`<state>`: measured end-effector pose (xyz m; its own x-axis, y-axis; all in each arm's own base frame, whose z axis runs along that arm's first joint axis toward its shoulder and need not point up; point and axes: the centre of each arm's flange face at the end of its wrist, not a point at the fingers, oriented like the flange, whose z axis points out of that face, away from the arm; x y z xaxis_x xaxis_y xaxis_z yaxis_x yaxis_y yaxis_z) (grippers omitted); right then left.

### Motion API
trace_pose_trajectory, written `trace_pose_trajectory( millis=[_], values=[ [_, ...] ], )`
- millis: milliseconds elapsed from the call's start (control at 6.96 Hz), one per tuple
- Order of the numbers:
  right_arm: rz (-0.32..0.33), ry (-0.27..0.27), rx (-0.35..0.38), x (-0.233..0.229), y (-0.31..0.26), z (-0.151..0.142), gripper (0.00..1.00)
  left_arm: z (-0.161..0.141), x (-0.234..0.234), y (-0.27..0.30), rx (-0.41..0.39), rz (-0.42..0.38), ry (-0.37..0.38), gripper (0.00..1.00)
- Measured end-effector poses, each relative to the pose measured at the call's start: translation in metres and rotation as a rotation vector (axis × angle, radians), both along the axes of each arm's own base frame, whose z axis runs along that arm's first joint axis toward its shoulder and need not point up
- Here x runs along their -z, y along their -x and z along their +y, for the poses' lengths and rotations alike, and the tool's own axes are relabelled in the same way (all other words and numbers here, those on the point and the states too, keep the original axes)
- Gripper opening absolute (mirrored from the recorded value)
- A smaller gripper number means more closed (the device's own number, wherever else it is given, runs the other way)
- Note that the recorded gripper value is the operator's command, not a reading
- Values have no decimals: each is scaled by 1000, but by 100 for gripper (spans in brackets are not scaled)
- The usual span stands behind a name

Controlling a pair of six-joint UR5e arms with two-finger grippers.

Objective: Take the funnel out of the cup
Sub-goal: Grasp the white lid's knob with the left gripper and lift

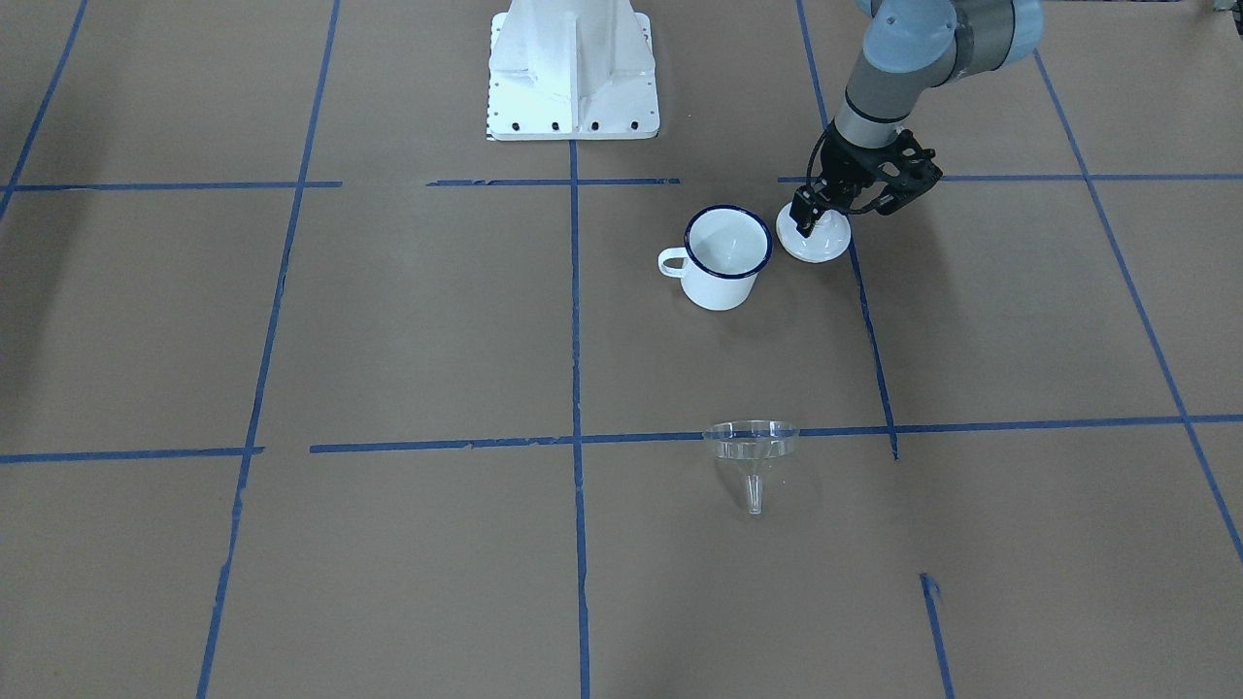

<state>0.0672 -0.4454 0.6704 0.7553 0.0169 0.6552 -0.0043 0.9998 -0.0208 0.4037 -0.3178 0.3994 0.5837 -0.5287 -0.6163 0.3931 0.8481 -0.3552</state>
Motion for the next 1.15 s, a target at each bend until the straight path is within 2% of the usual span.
trace_pose_trajectory(
  millis=[144, 575, 1149],
  values=[
    [0, 0, 0, 0, 0, 0, 100, 1, 0, 0, -1, 1, 1, 0],
    [0, -1, 0, 0, 0, 0, 100, 3, 23, 18, 7, 26, -7, 0],
    [0, 0, 0, 0, 0, 0, 100, 8, 94, 98, 77, 17, -6, 0]
  ],
)
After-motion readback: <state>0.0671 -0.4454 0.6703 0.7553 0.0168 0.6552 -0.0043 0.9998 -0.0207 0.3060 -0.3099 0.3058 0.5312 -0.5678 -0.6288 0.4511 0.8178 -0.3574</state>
